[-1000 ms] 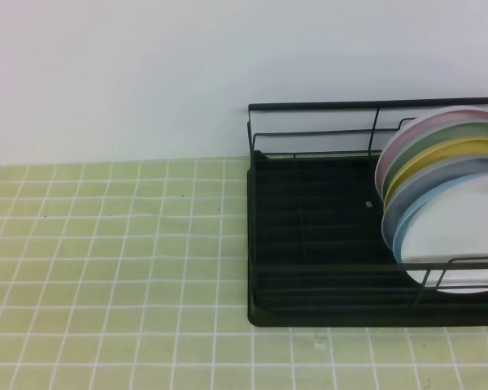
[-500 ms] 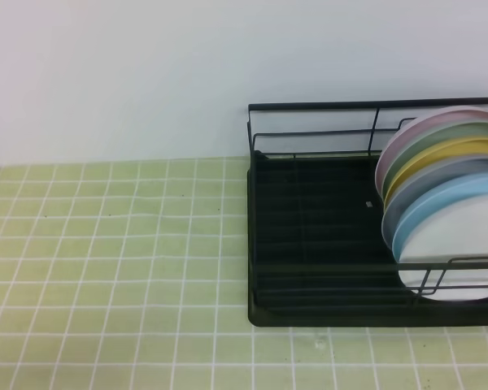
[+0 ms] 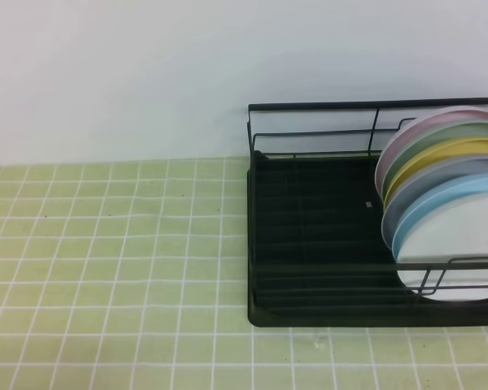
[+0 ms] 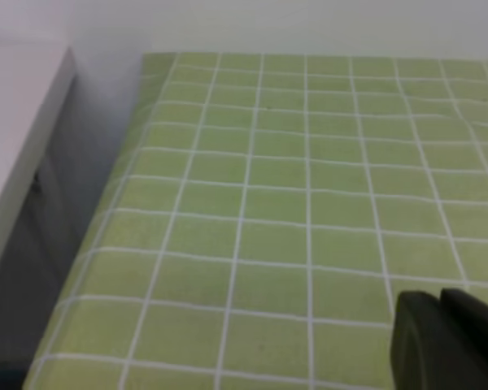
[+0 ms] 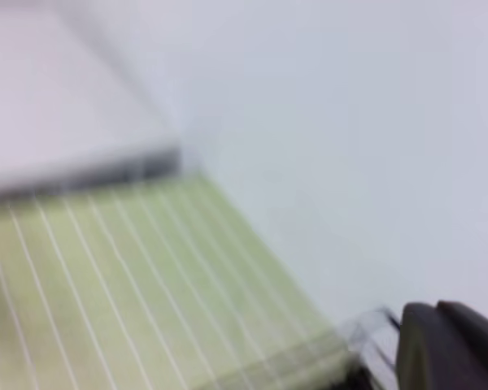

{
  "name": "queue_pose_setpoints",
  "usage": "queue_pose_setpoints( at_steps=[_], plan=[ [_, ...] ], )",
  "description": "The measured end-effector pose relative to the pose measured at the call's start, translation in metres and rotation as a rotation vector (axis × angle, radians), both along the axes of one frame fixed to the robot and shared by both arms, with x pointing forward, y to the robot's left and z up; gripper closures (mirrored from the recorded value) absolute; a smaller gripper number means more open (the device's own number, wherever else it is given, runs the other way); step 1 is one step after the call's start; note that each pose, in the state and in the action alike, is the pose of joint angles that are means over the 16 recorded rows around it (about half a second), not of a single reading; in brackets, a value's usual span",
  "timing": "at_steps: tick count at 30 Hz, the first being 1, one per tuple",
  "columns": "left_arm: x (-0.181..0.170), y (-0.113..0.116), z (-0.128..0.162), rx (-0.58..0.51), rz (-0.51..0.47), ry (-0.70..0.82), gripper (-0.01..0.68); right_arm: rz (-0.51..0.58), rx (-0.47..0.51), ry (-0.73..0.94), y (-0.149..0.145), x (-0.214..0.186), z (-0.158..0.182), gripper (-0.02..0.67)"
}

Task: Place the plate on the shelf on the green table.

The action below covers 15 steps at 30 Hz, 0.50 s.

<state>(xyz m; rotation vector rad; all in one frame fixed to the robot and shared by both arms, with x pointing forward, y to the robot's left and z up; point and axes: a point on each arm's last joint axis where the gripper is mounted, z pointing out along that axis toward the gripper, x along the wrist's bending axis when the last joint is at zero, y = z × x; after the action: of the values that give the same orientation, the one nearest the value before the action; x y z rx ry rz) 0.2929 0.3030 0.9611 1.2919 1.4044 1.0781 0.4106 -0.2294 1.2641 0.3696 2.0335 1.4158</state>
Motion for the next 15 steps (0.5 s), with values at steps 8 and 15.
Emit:
queue_pose_setpoints(
  at_steps=[8,15],
  plan=[
    [-0.001,0.002,-0.003,-0.022,0.052,0.028,0.673,0.015,-0.072,-0.283,-0.001,-0.037,0.021,0.652],
    [-0.001,0.003,-0.003,-0.019,0.061,0.025,0.673,-0.184,-0.235,-0.372,-0.018,-0.053,0.015,0.652]
  ],
)
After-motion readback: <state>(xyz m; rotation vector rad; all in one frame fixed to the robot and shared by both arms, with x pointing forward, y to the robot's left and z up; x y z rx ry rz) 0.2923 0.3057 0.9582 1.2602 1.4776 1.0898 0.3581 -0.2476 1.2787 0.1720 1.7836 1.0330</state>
